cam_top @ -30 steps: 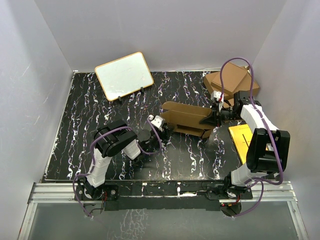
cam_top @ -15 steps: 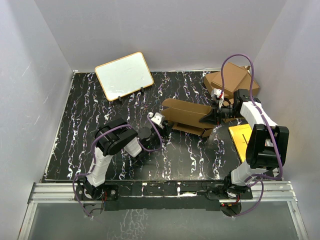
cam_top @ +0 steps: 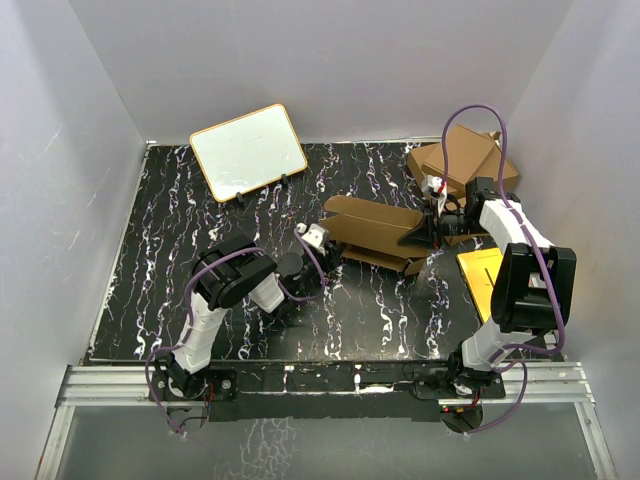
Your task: Fold the paper box
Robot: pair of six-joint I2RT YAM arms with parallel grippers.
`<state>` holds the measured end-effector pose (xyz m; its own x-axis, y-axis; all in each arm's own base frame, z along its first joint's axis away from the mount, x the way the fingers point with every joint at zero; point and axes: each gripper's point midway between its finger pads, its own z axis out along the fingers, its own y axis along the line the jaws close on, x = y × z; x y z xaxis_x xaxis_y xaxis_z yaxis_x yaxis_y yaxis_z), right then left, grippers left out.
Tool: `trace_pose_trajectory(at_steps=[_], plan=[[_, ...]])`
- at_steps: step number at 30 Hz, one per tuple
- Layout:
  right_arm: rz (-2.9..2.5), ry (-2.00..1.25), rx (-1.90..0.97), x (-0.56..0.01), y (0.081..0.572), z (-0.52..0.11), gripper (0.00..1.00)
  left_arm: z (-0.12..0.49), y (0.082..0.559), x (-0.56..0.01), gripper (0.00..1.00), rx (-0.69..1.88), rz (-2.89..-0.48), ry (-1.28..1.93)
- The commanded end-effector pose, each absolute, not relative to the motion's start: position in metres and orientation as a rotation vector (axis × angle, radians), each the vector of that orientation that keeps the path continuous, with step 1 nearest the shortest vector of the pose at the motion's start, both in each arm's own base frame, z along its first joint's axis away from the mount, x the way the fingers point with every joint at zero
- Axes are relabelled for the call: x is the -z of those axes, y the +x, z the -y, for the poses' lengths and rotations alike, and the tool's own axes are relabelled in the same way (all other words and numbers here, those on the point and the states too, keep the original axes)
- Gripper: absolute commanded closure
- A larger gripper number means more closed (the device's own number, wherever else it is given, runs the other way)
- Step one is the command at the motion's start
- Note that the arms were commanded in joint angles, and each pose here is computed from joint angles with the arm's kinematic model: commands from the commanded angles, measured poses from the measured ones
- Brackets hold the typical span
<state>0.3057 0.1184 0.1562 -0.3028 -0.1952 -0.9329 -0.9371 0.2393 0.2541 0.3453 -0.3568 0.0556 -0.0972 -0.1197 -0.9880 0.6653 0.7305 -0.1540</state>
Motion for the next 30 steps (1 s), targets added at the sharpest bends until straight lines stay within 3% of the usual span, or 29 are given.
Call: trace_pose_trajectory(at_steps=[1,12,17,30], plan=[[-1.645,-1.061,-1.155,-0.169,0.310,-0.124,0.92,0.368,0.350,-0.115,0.76,0.787,-1.327,0.397],[-1.657,-1.040,-1.173,-0.175,0.311,-0.124,0.92,0.369,0.344,-0.121,0.97,0.823,-1.327,0.404],[-1.669,-1.023,-1.183,-0.182,0.310,-0.125,0.92,0.367,0.337,-0.128,0.99,0.857,-1.373,0.399],[-1.775,-0.892,-1.165,-0.203,0.317,-0.125,0.83,0.348,0.278,-0.121,0.99,0.941,-1.927,0.406]])
